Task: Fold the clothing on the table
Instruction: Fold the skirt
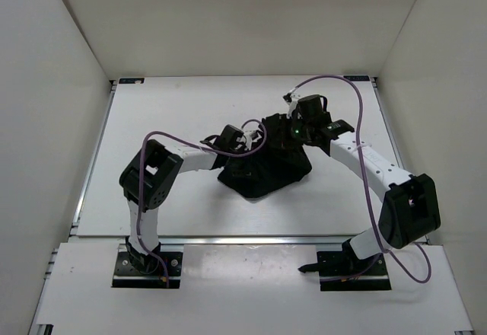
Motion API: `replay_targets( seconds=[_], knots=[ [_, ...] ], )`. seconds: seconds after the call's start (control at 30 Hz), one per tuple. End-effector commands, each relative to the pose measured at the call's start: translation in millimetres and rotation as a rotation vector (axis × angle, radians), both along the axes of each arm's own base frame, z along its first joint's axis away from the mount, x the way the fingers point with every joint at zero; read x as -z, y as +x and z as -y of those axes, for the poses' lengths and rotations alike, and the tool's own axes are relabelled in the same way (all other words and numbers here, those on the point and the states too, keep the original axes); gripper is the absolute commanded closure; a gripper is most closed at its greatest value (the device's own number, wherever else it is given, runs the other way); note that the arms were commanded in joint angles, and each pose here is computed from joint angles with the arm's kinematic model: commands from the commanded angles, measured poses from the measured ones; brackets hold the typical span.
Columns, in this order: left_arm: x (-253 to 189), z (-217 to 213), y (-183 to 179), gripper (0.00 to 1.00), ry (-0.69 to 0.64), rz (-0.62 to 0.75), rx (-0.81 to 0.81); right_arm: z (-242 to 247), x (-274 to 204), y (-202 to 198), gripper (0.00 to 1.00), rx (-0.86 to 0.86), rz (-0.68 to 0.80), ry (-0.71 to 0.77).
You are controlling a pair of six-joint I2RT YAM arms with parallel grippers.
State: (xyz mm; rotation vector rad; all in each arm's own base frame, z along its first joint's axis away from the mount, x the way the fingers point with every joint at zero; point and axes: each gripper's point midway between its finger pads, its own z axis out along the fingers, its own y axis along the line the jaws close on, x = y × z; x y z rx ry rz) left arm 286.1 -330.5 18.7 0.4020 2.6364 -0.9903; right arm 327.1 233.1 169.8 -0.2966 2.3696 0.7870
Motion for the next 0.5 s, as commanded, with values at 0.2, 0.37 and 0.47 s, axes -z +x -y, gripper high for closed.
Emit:
replay_targets(
  seconds=[0.2,0.37,0.47],
  knots=[
    [14.1,18.1,7.6,0.98,-0.037,-0.082,0.042,-43.2,-6.8,-25.9,1.0,-0.09,-0.008,0.093],
    [18.3,4.5,24.4,0.99,-0.053,-0.097,-0.003,-42.7,15.2,-50.3,1.0,-0.122,-0.073,0.077],
    [-1.1,0.2,33.0,0.99,-0.099,-0.063,-0.012,-32.2,27.2,-59.0,1.0,-0.129,-0.107,0.068]
  ],
)
